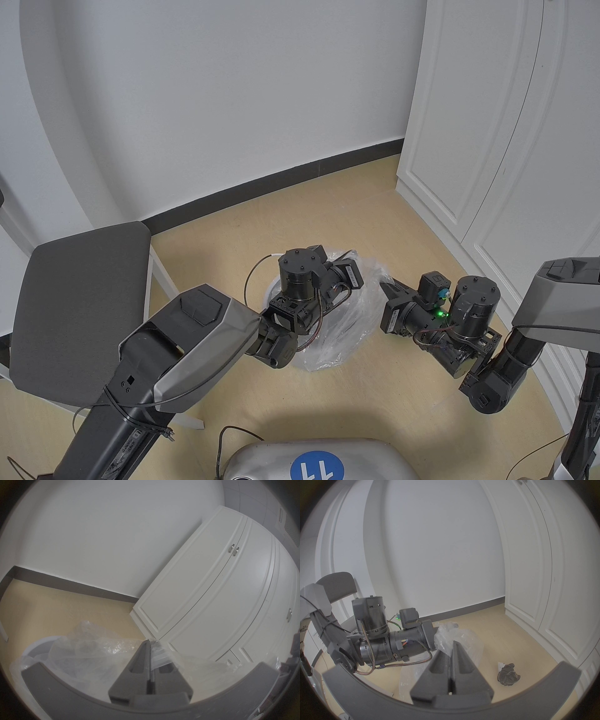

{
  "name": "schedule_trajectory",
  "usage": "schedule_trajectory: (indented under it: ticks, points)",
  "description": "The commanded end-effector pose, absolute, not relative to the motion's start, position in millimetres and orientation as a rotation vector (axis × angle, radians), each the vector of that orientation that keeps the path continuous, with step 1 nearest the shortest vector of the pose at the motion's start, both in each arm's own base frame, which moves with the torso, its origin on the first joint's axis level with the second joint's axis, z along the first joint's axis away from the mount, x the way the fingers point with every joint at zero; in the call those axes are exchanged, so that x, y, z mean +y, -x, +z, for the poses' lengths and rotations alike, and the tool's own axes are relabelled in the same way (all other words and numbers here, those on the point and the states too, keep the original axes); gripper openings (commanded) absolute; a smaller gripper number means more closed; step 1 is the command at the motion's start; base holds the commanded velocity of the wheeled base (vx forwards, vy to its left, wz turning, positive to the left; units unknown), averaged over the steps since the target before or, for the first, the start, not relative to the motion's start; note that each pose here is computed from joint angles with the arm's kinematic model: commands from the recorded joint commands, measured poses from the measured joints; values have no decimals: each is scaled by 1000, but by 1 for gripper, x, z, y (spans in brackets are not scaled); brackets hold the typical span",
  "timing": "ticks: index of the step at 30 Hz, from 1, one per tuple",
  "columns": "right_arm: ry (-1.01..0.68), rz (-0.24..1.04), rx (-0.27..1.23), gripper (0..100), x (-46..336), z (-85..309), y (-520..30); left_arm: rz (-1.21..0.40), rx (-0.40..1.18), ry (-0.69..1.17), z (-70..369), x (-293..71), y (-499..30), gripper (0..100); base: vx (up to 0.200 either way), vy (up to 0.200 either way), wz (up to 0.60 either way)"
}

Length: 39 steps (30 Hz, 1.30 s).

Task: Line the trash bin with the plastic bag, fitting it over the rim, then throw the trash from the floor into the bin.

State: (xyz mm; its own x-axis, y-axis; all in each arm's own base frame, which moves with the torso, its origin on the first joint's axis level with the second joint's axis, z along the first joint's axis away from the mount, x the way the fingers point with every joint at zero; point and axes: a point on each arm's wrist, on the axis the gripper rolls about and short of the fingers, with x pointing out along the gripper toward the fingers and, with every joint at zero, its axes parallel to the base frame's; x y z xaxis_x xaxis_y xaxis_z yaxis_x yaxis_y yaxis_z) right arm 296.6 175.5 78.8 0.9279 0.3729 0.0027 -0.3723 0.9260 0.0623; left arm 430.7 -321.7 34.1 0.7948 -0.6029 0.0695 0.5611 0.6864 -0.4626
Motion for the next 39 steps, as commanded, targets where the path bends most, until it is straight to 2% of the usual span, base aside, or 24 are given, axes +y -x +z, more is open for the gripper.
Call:
schedule_trajectory:
  ticks: [1, 8, 18, 19, 30, 39]
  points:
    - [-66, 384, -3, 0, 176, 79, -296, -661, 114, 482, 17, -326, -434, 0, 0, 0, 0]
    - [-56, 382, 8, 0, 177, 75, -297, -654, 101, 491, 11, -330, -437, 0, 0, 0, 0]
    - [-43, 368, 6, 0, 174, 74, -300, -586, 76, 522, 42, -307, -438, 0, 0, 0, 0]
    - [-32, 345, 6, 0, 170, 71, -306, -566, 123, 511, 57, -285, -425, 0, 0, 0, 0]
    - [31, 290, 20, 0, 160, 62, -314, -585, 171, 515, 110, -225, -397, 0, 0, 0, 0]
    - [59, 288, 30, 0, 159, 58, -313, -598, 296, 393, 126, -185, -376, 0, 0, 0, 0]
